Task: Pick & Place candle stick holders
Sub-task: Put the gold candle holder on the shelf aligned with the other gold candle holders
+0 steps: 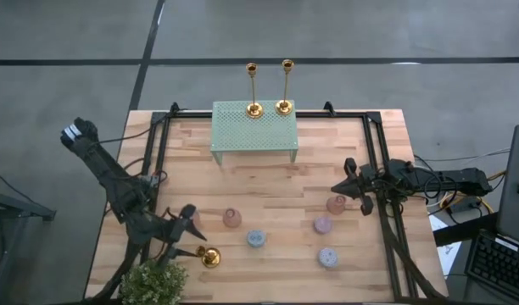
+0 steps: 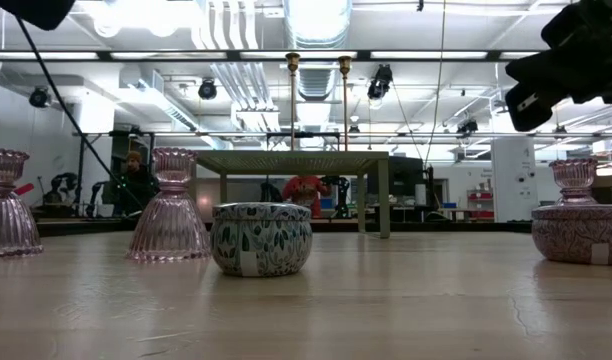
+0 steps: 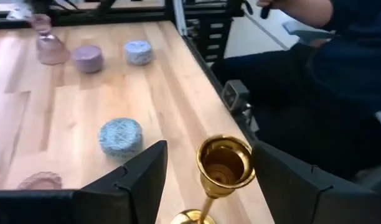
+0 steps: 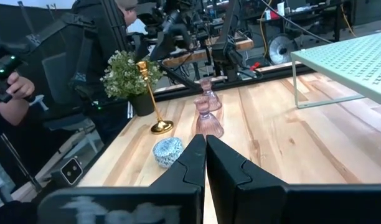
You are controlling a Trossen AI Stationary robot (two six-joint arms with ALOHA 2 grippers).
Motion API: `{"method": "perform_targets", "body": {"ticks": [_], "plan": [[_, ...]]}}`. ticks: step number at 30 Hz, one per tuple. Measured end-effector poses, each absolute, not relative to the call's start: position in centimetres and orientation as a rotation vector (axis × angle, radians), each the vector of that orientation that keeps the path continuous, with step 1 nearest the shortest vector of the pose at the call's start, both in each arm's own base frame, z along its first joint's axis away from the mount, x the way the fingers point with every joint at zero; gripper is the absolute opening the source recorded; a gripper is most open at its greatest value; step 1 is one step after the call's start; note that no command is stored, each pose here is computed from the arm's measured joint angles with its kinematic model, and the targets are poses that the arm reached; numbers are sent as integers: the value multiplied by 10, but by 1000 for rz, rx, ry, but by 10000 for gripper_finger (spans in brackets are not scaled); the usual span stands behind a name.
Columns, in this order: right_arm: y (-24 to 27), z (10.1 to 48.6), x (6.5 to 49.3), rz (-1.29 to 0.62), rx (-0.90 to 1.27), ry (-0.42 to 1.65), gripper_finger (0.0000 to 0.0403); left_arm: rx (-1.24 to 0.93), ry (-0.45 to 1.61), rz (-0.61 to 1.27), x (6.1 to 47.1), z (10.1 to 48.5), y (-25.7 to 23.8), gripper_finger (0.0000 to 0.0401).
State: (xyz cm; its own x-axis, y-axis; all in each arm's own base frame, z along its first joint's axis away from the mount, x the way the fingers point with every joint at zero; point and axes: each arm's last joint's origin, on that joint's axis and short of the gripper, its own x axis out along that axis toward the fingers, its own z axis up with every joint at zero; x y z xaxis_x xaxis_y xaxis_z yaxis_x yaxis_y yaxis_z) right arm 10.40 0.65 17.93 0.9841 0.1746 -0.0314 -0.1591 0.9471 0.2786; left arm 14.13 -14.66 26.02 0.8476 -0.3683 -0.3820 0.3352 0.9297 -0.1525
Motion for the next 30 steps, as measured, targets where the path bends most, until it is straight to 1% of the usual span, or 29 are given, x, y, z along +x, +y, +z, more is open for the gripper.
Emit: {"method": "perform_targets", "body": {"ticks": [7,11,18,24,30], "plan": [[7,177,104,169,283,65,8,-94,445,-350,145,254,-151,236],[7,177,104,169,283,65,8,-138,474,-360,144,252,-155,236],[7,177,104,169,272,64,8,-120,437,-319,141,257,-148,236],[7,176,104,168,276,67,8,-134,415,-335,137,262,-146,236],[7,176,104,168,276,67,8,-173,430,-390,135,263,-147,236]]}}
